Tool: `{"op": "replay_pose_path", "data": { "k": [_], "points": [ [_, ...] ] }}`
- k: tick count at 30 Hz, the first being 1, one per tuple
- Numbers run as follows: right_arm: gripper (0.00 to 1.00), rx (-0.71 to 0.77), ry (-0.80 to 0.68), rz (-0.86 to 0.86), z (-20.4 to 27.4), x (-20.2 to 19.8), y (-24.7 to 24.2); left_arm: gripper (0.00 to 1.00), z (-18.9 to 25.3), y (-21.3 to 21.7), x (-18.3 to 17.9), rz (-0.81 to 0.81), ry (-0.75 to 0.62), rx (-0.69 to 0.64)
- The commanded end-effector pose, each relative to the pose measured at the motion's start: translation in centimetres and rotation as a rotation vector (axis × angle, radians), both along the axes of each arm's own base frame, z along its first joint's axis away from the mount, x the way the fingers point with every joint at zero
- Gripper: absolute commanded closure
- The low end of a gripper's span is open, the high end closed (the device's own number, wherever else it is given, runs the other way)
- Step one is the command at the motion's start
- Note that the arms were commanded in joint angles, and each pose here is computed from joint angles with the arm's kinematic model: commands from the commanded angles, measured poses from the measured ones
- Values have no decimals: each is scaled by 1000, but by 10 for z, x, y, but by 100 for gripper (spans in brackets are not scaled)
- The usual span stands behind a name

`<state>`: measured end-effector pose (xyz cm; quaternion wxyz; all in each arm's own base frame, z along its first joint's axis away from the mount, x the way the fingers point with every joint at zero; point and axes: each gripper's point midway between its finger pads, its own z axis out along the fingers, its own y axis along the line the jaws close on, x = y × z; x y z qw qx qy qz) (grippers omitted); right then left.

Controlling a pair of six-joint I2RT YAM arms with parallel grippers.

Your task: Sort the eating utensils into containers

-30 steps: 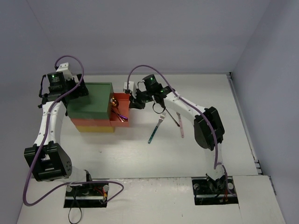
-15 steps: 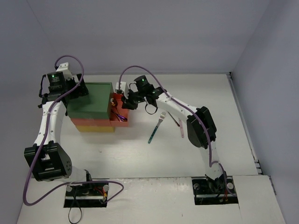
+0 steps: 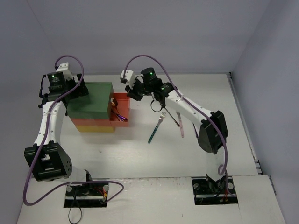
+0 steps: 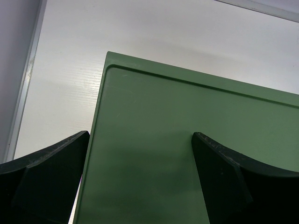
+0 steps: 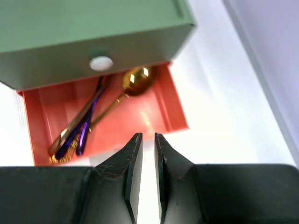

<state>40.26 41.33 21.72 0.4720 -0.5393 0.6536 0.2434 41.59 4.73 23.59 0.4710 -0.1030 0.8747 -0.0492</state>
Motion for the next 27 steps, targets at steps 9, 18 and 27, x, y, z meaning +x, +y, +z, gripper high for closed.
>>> {"op": "replay_pose_path", "data": {
  "k": [9,18,27],
  "points": [
    [86,-40,122,-207,-39,4,-51,13,-7,-3,-2,-11,14,-10],
    [86,-20,178,-140,-56,-1,-8,13,-11,-3,-1,-12,23,-17],
    [86,50,179,-68,-41,-4,47,13,-13,-7,-1,-19,23,-35]
  ]
}}
